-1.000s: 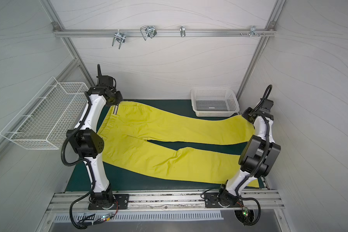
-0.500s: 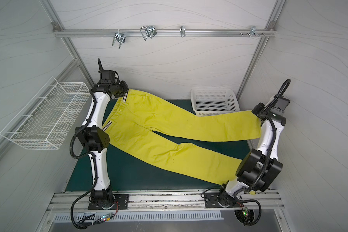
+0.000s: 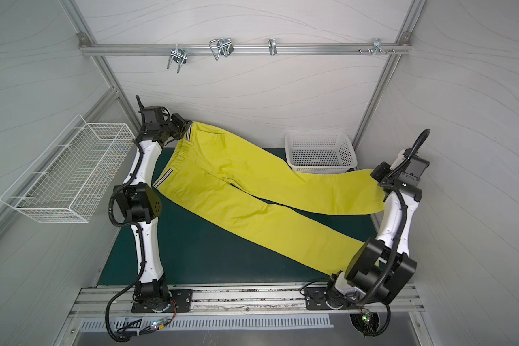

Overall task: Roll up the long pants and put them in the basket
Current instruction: Fold the long pant at the center of the board.

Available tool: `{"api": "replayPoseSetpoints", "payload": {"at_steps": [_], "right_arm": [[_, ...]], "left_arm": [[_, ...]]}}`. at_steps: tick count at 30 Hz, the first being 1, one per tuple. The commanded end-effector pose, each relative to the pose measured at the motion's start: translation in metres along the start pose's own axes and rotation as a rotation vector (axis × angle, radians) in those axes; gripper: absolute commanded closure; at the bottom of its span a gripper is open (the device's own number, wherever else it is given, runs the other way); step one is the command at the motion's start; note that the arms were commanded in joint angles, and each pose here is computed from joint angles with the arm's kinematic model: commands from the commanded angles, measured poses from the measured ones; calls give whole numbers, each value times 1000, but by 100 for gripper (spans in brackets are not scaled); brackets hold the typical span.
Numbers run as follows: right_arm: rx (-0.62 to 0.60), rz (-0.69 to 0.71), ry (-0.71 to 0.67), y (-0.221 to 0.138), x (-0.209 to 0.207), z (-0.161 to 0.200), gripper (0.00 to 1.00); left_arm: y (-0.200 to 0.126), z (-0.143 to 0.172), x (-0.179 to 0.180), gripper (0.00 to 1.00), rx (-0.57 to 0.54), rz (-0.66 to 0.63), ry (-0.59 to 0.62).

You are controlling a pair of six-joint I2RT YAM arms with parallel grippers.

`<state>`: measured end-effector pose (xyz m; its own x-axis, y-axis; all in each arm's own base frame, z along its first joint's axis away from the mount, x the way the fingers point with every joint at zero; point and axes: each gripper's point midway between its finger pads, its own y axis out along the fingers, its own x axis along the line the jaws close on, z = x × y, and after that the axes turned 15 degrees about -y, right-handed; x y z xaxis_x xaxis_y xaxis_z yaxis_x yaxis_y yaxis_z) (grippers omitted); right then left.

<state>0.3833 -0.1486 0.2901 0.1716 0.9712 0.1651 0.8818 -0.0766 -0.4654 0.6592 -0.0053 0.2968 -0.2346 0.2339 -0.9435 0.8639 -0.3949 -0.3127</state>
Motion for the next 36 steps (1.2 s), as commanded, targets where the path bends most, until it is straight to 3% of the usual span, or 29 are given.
{"api": "replayPoseSetpoints", "payload": {"at_steps": [1, 9, 12, 16, 27, 30, 36], "right_arm": [[-183, -77, -187, -39, 45, -32, 98], [-268, -160, -366, -96, 95, -5, 100], [-265, -19, -390, -114, 78, 2, 100], [-158, 137, -393, -121, 50, 4, 100], [-94, 338, -346, -115, 3, 11, 100], [-79, 289, -282, -103, 1, 20, 100], [-19, 29, -201, -51, 24, 39, 100]], "left_arm": [[-28, -19, -69, 100, -4, 260, 16], [-32, -2, -70, 100, 87, 290, 62], [-33, 2, -65, 100, 98, 289, 55], [-30, 5, -62, 100, 104, 293, 29], [-9, 45, -81, 100, 189, 333, 10], [-4, 39, -83, 100, 187, 374, -33], [-2, 17, -76, 100, 158, 386, -74]]}}
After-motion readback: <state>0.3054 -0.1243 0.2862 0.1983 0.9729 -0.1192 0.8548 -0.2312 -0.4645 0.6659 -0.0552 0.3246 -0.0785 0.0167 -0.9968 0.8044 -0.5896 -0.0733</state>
